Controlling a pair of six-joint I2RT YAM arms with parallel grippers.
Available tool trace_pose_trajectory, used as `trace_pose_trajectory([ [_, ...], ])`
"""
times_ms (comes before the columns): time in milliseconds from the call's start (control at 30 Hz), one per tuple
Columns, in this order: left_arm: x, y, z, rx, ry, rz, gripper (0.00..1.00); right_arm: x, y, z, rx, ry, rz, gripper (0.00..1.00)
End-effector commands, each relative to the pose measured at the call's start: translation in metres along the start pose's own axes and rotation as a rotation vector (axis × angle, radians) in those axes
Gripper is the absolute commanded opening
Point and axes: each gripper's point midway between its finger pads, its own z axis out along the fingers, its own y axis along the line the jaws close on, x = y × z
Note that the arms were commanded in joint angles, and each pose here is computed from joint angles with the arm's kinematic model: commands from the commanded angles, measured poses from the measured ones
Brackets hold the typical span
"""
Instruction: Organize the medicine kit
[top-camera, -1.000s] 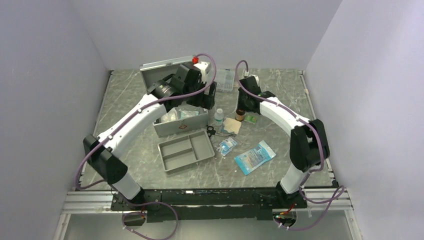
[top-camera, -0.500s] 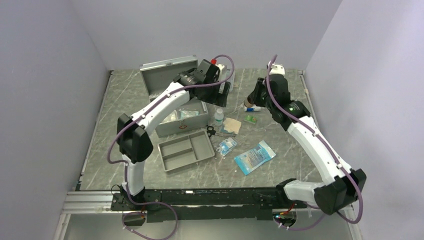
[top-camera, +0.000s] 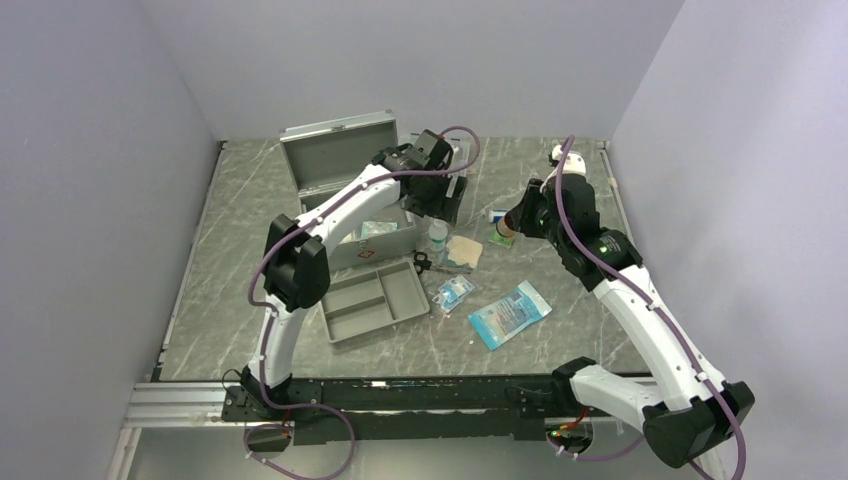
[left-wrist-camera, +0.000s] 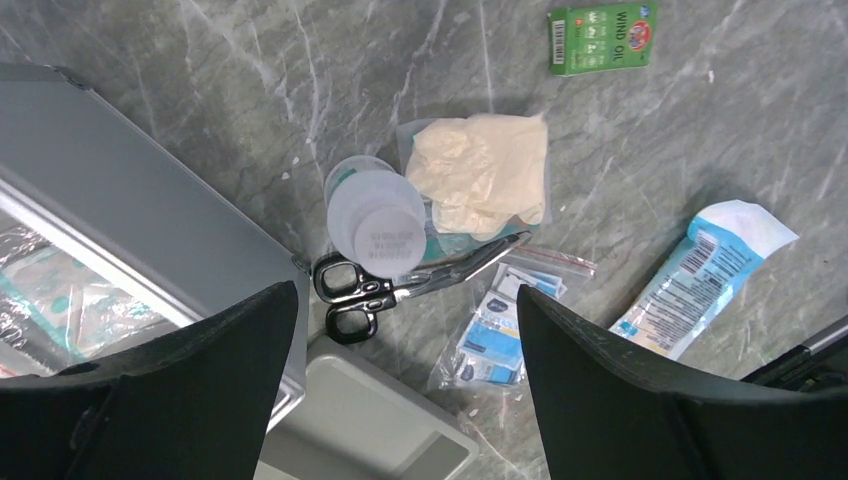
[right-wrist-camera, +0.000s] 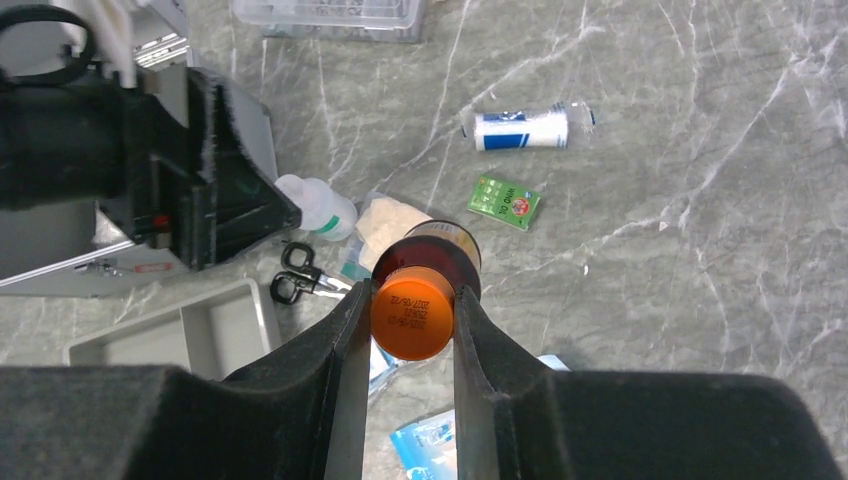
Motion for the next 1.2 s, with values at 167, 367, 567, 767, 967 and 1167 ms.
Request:
trace_pose_trajectory([
  [167,-0.005,-0.004,0.017,0.014,0.014,-0.001,0.83,-0.008,0.005,-0.012,-0.046,-0.049,0.034,0.00],
  [367,-0.004,-0.002,0.023,0.004,0.024,0.005,0.75,-0.006,0.005,-0.013,-0.052,-0.050,0.040,0.00],
  [567,0.000,-0.001,0.031,0.004,0.037,0.007,0.67,-0.008,0.005,-0.015,-0.052,-0.059,0.043,0.00],
  [767,0.000,0.003,0.035,-0.013,0.042,0.013,0.62,-0.005,0.005,-0.012,-0.054,-0.055,0.046,0.00],
  [967,0.001,0.005,0.037,-0.023,0.047,0.019,0.55,-0.004,0.006,-0.011,-0.056,-0.057,0.049,0.00],
  [1167,0.002,0.008,0.038,-0.035,0.050,0.026,0.39,-0.001,0.006,-0.008,-0.060,-0.050,0.049,0.00],
])
